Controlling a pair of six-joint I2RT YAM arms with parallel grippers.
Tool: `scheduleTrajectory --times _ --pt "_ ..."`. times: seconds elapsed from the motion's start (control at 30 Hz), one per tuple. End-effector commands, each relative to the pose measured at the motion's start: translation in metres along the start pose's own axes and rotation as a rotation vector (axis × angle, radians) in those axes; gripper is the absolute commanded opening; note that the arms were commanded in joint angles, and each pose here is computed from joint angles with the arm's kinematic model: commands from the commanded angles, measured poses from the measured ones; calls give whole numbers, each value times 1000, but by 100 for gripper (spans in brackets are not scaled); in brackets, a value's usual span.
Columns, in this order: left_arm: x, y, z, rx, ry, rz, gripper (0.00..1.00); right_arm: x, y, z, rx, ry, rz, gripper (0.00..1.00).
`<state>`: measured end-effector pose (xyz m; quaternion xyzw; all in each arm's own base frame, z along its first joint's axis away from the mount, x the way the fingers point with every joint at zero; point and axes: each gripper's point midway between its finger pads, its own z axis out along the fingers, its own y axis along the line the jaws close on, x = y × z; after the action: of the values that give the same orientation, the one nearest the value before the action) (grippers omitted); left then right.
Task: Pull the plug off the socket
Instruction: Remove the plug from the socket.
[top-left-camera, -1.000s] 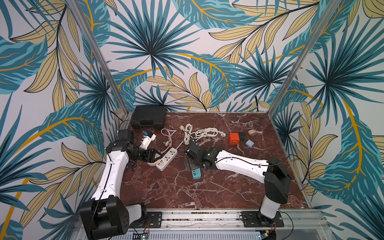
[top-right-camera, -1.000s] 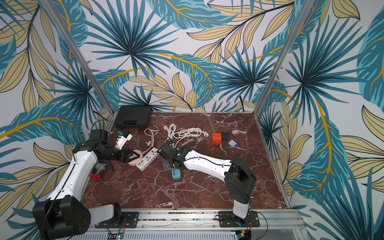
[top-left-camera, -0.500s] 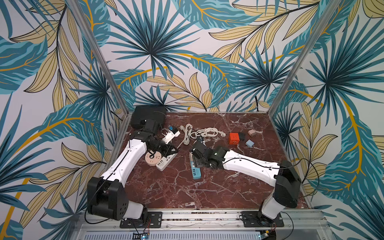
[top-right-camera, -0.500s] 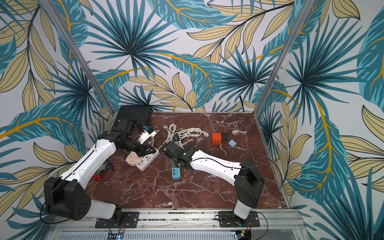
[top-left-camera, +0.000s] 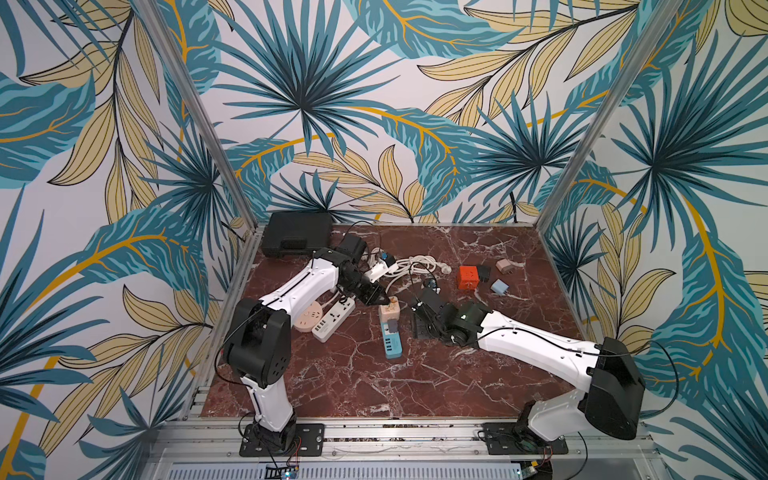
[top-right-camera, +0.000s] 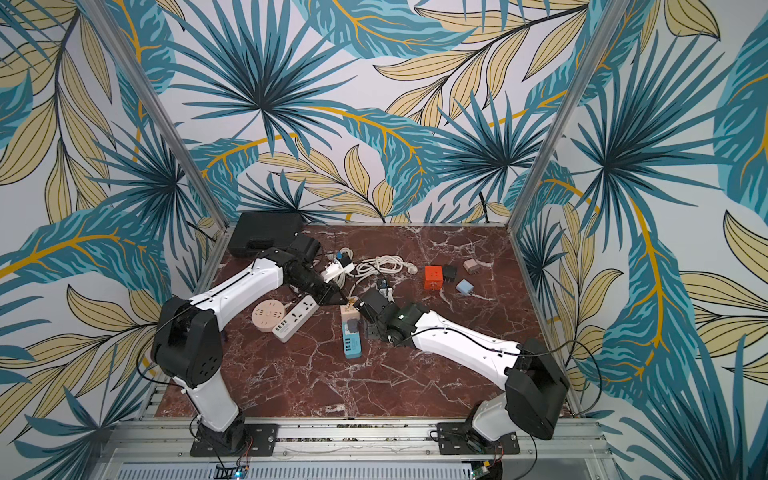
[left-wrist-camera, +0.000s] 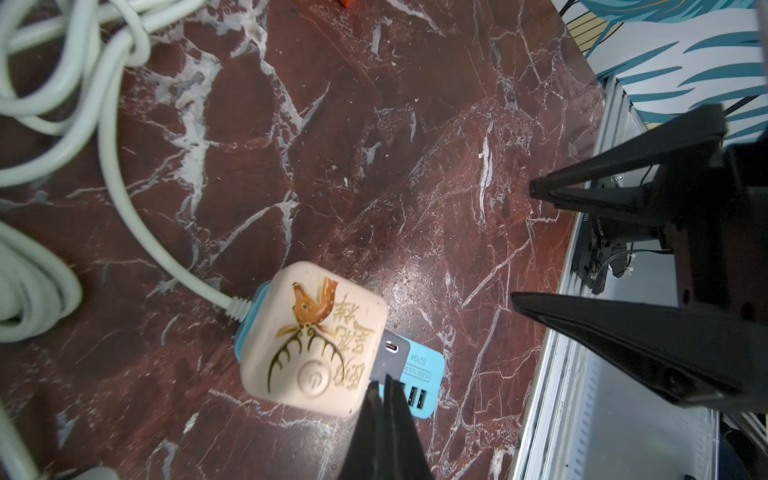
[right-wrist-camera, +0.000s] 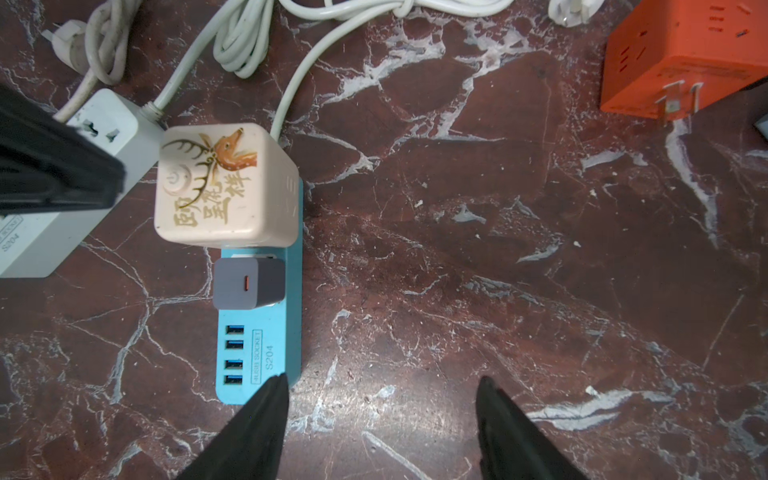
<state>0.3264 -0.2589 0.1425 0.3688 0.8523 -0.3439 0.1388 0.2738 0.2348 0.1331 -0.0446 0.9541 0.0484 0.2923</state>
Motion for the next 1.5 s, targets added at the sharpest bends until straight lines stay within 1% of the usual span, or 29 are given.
scheduleTrajectory --times 0.0,0.13,0.37,0.5,0.73,0.93,1.03,1.27,1.47 --pt "-2 3 1 4 29 -12 0 0 3 -2 -36 -13 28 74" --pt "13 9 11 11 87 -40 0 -3 7 -3 -56 -24 20 74" --pt "34 23 21 -32 133 -55 0 -5 18 4 -80 -15 -8 74" --pt "44 25 24 -30 152 -73 0 -7 25 9 -83 -2 -25 74" --pt "51 28 24 -44 162 -77 0 -10 48 22 -105 47 -71 72" --pt "54 29 25 -43 160 -90 0 -7 69 42 -134 76 -65 63" --pt "57 31 28 -44 166 -94 0 -4 77 52 -126 95 -64 61" --pt "57 31 28 -43 161 -95 0 -5 78 62 -107 69 -27 60" --pt "59 32 29 -43 166 -100 0 -2 80 67 -134 53 -20 59"
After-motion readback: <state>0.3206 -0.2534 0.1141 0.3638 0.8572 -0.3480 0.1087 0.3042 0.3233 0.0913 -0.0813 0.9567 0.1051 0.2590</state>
